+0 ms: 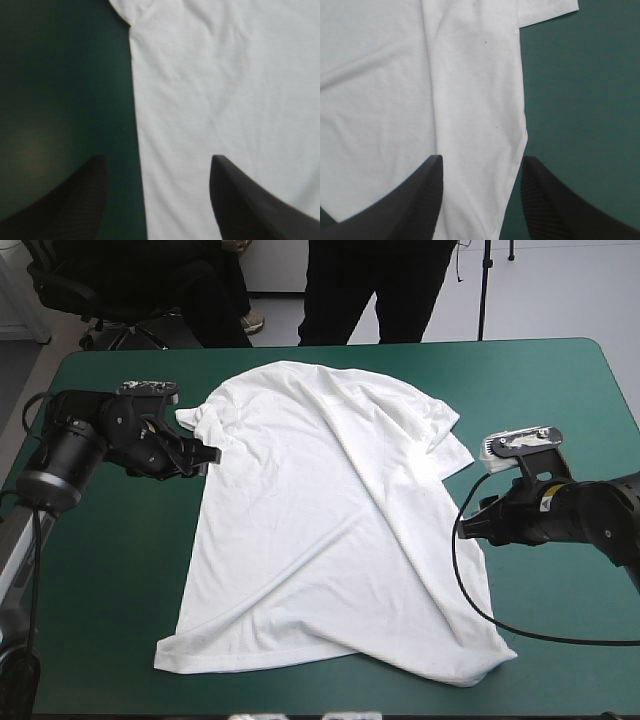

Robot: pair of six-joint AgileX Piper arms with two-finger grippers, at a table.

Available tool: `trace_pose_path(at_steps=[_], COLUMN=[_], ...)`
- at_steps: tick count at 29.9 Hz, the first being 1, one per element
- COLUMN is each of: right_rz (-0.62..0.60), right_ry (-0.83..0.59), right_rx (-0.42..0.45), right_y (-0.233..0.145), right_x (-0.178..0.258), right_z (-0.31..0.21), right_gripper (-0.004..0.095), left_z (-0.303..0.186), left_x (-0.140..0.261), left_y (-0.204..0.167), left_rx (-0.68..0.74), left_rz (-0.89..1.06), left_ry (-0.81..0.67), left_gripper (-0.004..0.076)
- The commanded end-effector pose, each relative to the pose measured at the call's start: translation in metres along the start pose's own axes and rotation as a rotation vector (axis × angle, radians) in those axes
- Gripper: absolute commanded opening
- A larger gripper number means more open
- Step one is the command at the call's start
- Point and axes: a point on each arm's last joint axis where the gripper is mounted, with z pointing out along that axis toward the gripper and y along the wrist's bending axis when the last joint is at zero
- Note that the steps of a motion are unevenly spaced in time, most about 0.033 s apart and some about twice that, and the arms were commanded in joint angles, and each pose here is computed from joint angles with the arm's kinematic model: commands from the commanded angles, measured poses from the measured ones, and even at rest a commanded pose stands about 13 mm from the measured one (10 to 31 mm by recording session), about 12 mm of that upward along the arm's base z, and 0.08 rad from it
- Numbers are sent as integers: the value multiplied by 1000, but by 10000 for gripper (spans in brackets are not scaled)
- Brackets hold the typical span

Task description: Fold the cloth

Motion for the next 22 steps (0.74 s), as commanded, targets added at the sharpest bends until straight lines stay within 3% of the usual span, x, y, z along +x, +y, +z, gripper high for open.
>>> trace_pose_path(at_steps=[1, 22], right_rz=[2, 11], right_ry=[-99, -118], right_rx=[2, 1], right_y=[0, 0], right_x=[-10, -11], right_z=[-12, -12], right_gripper=[449, 448], left_z=[-5, 129], left_x=[-13, -27], left_y=[9, 13], left_rx=[-13, 18], left_rz=[3, 32], left_ry=[-30, 189], left_gripper=[407, 386])
